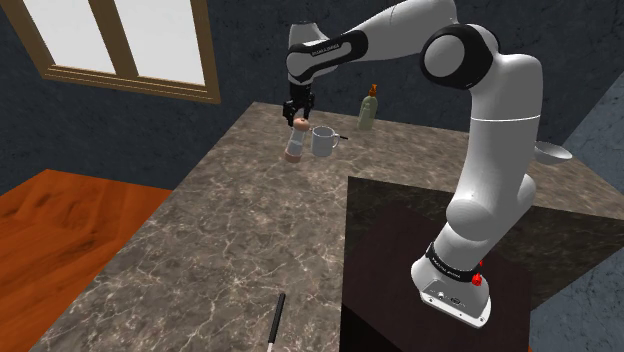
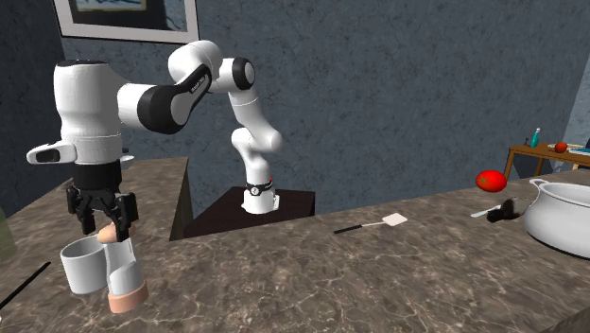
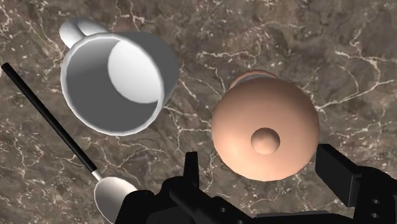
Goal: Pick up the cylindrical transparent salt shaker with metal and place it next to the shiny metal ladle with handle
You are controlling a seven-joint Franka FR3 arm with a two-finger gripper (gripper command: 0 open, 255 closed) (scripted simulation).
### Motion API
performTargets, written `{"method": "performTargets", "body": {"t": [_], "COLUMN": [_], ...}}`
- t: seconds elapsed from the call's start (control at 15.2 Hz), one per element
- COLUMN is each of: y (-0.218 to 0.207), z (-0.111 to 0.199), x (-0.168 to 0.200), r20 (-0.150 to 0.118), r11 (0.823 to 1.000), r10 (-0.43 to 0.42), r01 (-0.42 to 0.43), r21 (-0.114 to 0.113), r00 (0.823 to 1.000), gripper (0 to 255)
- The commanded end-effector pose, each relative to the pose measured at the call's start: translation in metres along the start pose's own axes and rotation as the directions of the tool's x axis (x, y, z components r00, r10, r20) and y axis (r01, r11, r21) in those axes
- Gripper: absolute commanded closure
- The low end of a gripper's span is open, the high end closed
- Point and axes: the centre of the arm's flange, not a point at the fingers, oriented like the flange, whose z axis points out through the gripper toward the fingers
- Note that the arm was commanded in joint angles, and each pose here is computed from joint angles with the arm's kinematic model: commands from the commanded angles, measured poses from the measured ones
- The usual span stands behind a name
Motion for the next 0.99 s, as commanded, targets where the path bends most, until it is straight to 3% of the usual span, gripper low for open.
{"method": "performTargets", "body": {"t": [0.0,0.2,0.46,0.92], "y": [0.0,0.0,0.0,0.0], "z": [0.0,0.0,-0.05,-0.05], "x": [0.0,0.0,0.0,0.0], "r20": [0.0,0.0,0.0,0.0], "r11": [1.0,1.0,1.0,1.0], "r10": [0.0,0.0,0.0,0.0], "r01": [0.0,0.0,0.0,0.0], "r21": [0.0,0.0,0.0,0.0], "r00": [1.0,1.0,1.0,1.0], "gripper": [0,0,0,0]}}
